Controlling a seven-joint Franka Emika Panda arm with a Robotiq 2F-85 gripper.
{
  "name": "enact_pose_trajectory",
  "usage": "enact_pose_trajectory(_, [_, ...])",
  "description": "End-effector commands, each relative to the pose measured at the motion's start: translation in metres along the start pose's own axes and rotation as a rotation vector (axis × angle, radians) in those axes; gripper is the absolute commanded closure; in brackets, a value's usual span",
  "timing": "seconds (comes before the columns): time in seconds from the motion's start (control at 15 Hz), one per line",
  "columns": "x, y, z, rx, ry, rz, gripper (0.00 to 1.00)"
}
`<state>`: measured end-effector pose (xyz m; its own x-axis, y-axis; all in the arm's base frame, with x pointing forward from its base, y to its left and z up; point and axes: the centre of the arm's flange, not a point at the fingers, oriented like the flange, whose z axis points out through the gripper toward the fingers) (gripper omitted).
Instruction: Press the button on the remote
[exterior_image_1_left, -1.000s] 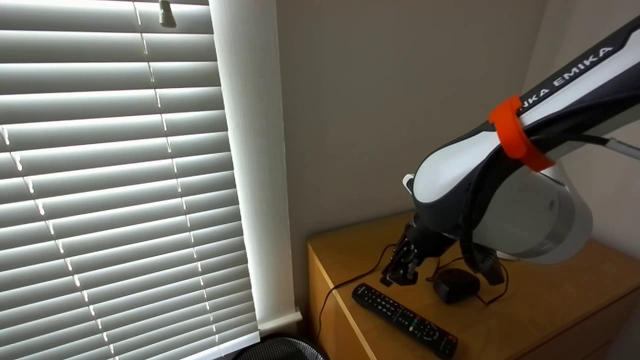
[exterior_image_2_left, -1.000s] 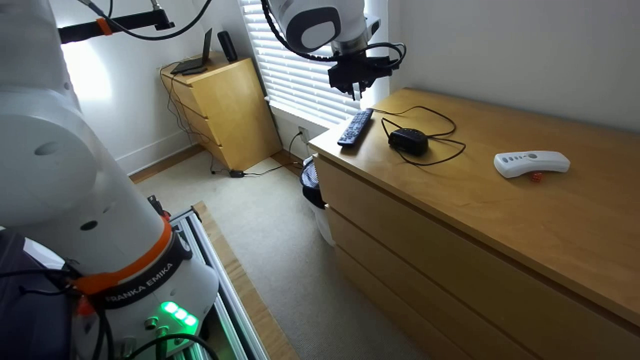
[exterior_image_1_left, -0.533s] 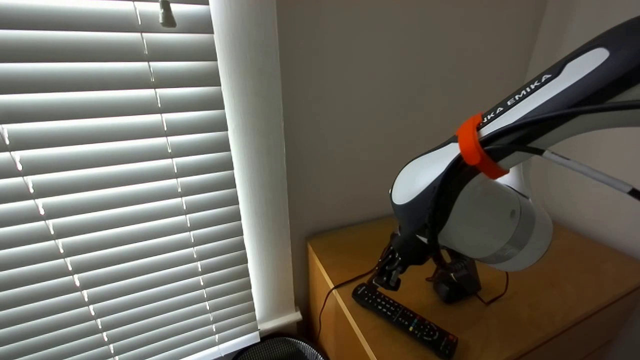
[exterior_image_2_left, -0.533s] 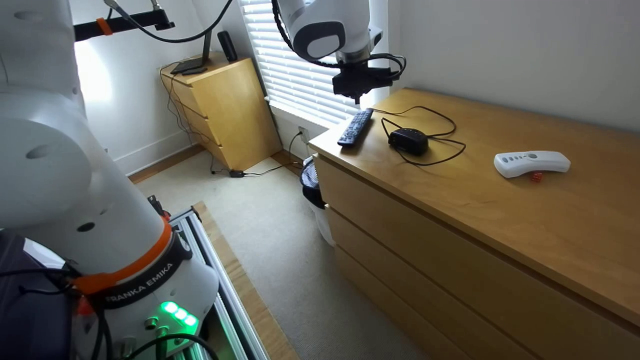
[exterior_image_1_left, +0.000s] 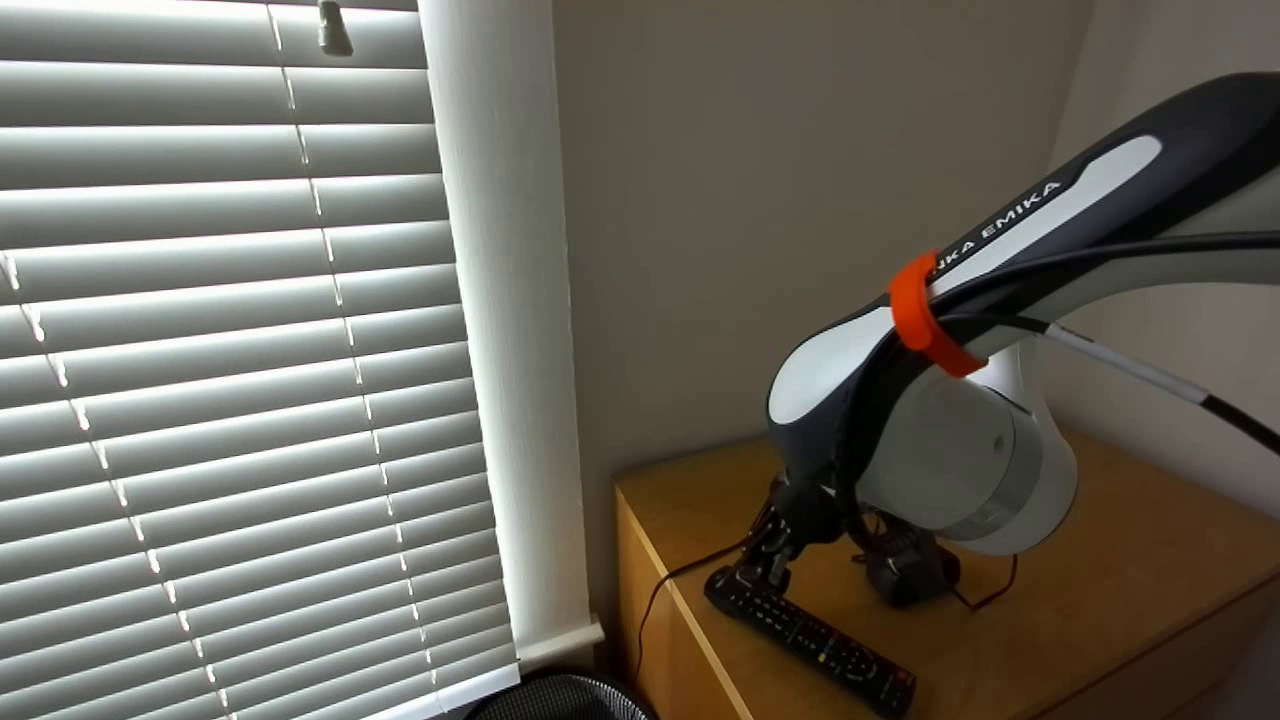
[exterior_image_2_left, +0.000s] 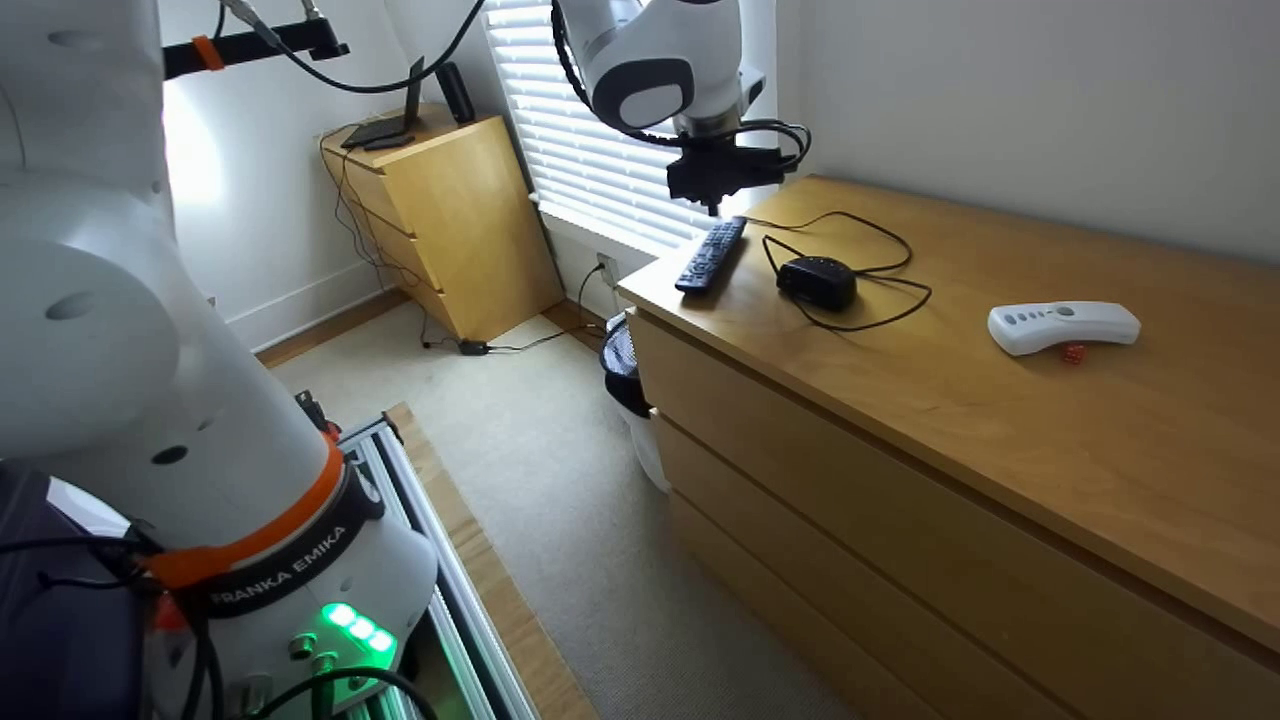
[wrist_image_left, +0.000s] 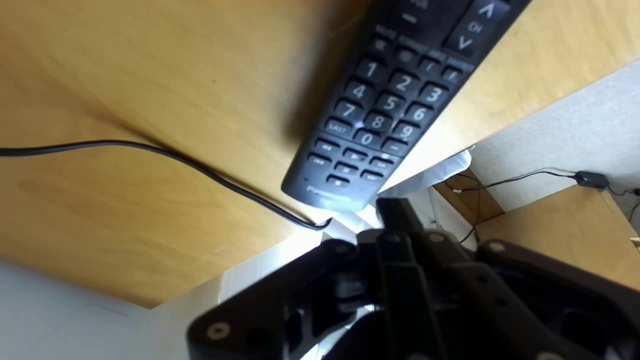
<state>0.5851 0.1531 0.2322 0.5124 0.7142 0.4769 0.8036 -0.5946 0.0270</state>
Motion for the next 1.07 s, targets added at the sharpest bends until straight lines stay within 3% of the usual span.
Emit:
enact_pose_trajectory(0.0, [-0.004, 0.005, 0.004, 0.014, 0.012, -0.004, 1.00])
enact_pose_trajectory(1.0, [-0.005, 0.003, 0.018, 0.020, 0.003, -0.018, 1.00])
